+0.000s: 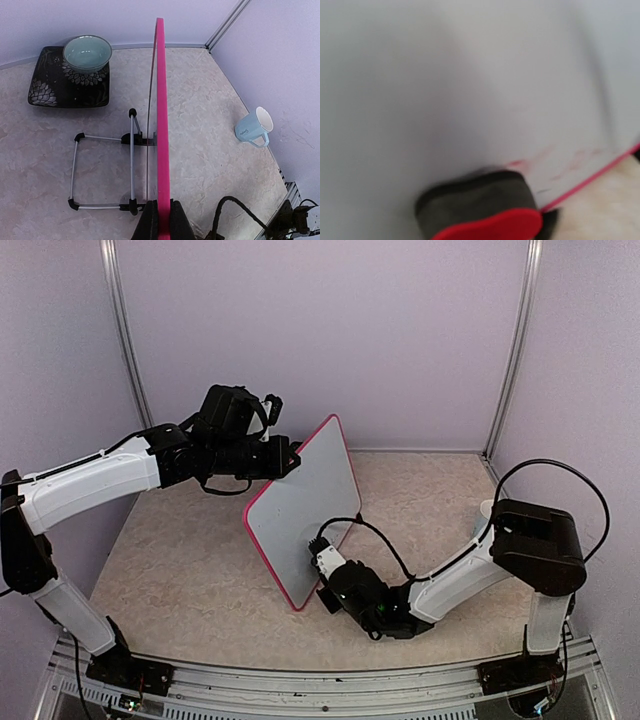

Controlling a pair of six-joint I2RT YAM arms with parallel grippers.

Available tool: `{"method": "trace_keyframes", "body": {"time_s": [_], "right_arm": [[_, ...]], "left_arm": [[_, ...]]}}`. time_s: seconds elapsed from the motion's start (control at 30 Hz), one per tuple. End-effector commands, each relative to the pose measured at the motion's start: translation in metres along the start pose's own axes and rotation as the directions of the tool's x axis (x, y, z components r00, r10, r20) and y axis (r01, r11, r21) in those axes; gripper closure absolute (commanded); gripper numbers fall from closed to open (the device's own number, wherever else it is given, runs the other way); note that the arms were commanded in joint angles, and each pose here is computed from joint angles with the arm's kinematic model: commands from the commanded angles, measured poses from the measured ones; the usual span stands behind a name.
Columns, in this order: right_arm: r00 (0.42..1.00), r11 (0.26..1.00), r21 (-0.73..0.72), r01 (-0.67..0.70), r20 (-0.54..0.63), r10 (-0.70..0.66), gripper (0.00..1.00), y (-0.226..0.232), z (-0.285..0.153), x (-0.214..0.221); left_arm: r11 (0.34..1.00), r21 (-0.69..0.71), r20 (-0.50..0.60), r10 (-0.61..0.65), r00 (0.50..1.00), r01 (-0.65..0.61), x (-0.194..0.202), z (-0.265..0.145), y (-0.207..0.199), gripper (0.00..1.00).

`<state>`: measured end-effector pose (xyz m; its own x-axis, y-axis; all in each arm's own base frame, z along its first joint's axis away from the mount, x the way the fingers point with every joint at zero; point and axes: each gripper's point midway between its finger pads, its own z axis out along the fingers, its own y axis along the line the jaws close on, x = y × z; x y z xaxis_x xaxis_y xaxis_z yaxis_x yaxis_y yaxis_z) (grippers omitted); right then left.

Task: Erase the whiteboard
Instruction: Erase the whiteboard at the center of the board.

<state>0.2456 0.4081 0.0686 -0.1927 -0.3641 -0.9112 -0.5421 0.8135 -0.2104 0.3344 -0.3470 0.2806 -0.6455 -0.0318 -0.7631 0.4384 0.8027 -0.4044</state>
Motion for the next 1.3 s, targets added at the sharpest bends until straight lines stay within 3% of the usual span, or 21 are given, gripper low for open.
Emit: {"method": "trace_keyframes", "body": {"time_s": [0.0, 0.47, 0.63, 1.1, 1.27], "right_arm": [[1.0, 0.998, 0.056, -0.017, 0.021, 0.016, 0.88, -0.016, 0.006, -0.013], [0.992, 0.981, -0.193, 0.028, 0.126, -0.004, 0.88, 0.05, -0.035, -0.027], [0.99, 0.976, -0.211, 0.046, 0.14, -0.017, 0.88, 0.058, -0.041, -0.03], [0.994, 0.994, -0.029, -0.108, 0.025, 0.109, 0.88, -0.038, 0.016, -0.052], [0.996, 0.995, -0.057, -0.088, 0.027, 0.089, 0.88, -0.035, 0.023, -0.064]], "left_arm": [[0.997, 0.07, -0.116, -0.024, 0.993, 0.032, 0.032, 0.01, -0.019, 1.0], [0.997, 0.068, -0.114, -0.024, 0.993, 0.032, 0.032, 0.01, -0.017, 1.0], [0.997, 0.072, -0.115, -0.023, 0.993, 0.031, 0.032, 0.012, -0.018, 1.0], [0.997, 0.069, -0.116, -0.015, 0.993, 0.023, 0.032, 0.01, -0.016, 1.0], [0.997, 0.071, -0.117, -0.016, 0.993, 0.025, 0.033, 0.012, -0.016, 1.0]]}}
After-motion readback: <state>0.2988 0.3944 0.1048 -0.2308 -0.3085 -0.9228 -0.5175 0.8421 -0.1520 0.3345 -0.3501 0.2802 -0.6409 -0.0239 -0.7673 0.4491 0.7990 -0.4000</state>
